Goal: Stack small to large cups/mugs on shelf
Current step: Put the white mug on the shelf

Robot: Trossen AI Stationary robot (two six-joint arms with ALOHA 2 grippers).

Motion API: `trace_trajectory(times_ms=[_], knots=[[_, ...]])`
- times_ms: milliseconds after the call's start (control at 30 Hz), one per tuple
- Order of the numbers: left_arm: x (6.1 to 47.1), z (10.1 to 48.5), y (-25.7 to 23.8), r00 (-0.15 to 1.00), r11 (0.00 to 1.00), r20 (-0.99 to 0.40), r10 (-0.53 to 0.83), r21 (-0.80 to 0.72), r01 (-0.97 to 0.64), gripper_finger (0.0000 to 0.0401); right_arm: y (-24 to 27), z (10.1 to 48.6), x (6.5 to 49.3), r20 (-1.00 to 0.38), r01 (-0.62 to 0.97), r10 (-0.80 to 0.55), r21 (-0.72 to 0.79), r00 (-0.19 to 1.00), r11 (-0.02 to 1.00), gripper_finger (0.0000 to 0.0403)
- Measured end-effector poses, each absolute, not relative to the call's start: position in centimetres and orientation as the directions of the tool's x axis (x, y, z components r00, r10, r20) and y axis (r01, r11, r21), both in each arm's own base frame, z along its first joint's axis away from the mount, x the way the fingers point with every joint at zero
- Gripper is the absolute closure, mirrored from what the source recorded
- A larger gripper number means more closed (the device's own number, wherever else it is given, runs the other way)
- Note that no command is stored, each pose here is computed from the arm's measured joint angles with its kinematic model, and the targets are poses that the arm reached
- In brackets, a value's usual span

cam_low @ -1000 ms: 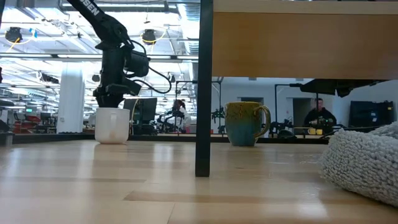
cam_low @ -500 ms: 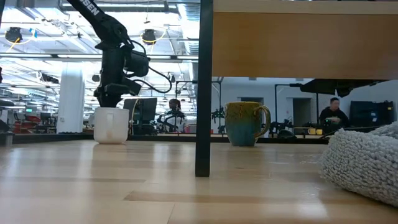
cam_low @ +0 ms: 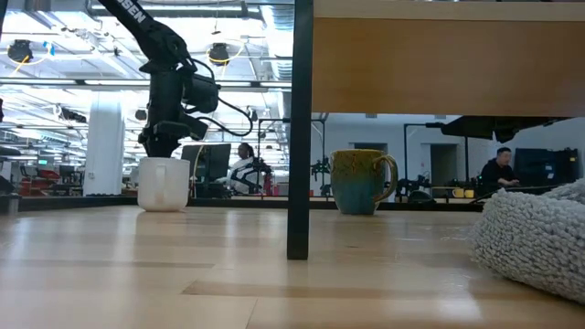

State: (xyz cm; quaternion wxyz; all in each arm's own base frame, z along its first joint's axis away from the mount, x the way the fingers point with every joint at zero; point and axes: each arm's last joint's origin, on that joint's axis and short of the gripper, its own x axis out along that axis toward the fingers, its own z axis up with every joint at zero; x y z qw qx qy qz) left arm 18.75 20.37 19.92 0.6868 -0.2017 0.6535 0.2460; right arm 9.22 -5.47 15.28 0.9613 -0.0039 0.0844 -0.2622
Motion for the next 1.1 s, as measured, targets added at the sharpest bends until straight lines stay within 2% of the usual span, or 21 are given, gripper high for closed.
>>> trace_trajectory(times_ms=[433, 667, 867, 1100], knots=[[18.7, 19.9, 20.3, 0.023, 0.797, -0.997, 0.069, 0.041, -0.603, 0.04, -5.5, 15.3, 9.2, -0.161, 0.503, -0.505, -0.052, 0.848, 0.863, 0.0326], [18.8, 20.2, 19.8, 0.085, 0.8, -0.995, -0.047, -0.088, -0.593, 0.04, -5.5, 15.3, 9.2, -0.16, 0.503, -0.504, -0.052, 0.849, 0.863, 0.0326], [20.1, 22.1, 19.4, 0.11, 0.829, -0.992, -0.057, -0.108, -0.549, 0.0401, -5.5, 15.3, 9.2, -0.16, 0.503, -0.504, -0.052, 0.848, 0.863, 0.0326], [22.7, 26.3, 18.4, 0.204, 0.89, -0.977, -0.061, -0.146, -0.432, 0.0401, -5.5, 15.3, 9.2, -0.16, 0.503, -0.505, -0.052, 0.848, 0.863, 0.0326]])
